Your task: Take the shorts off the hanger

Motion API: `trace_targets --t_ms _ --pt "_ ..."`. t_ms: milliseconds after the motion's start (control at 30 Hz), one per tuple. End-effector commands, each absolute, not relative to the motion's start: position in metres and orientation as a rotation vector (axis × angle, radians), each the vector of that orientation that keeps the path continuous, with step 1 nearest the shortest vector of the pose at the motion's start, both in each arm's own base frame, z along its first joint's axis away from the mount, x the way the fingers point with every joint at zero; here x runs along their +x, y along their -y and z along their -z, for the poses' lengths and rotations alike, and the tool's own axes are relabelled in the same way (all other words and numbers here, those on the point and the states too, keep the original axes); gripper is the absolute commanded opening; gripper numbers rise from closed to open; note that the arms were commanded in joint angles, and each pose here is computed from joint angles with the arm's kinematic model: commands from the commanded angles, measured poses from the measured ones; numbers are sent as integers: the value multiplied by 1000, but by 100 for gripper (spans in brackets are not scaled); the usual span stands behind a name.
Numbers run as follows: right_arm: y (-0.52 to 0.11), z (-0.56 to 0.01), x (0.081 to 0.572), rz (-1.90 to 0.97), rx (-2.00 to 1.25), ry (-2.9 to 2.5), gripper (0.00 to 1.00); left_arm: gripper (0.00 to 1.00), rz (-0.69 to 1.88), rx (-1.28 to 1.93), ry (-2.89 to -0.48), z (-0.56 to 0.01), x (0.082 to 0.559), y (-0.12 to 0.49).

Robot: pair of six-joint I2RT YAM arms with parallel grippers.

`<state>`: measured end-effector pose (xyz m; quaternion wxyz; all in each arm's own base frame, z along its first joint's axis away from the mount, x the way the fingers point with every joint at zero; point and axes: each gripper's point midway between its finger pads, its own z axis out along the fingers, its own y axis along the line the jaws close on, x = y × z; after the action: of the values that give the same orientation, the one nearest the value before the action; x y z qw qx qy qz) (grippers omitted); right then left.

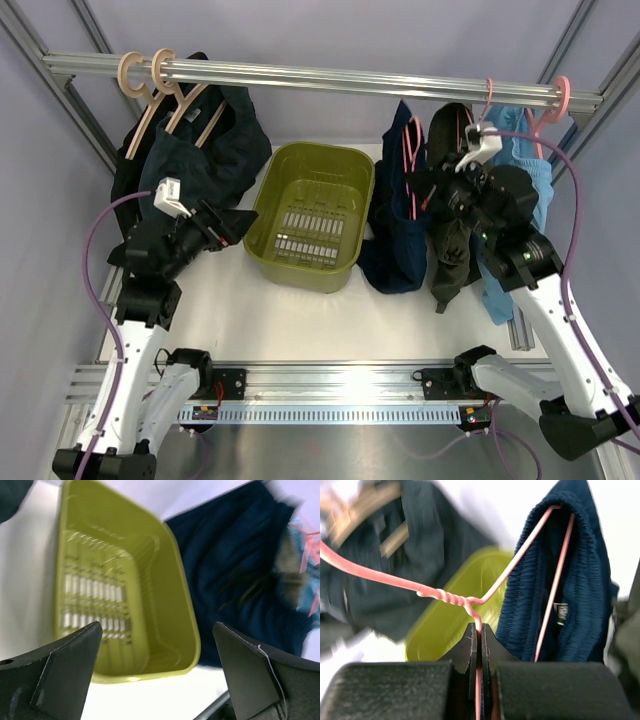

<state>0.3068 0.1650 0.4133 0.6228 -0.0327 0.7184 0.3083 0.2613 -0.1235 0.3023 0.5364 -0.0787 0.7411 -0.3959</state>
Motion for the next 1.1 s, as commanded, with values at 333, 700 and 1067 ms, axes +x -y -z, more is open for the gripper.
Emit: trace_targets --t_ms 333,700,1067 --pt "-184 -381 174 -832 -773 -1549 0 93 1193 97 -1770 -344 270 258" --pt "-179 -368 188 -788 -705 -1588 0 92 1214 197 -1775 -366 259 334" --pt "-182 -373 184 -838 -667 -1575 0 81 1126 167 -1912 -332 268 369"
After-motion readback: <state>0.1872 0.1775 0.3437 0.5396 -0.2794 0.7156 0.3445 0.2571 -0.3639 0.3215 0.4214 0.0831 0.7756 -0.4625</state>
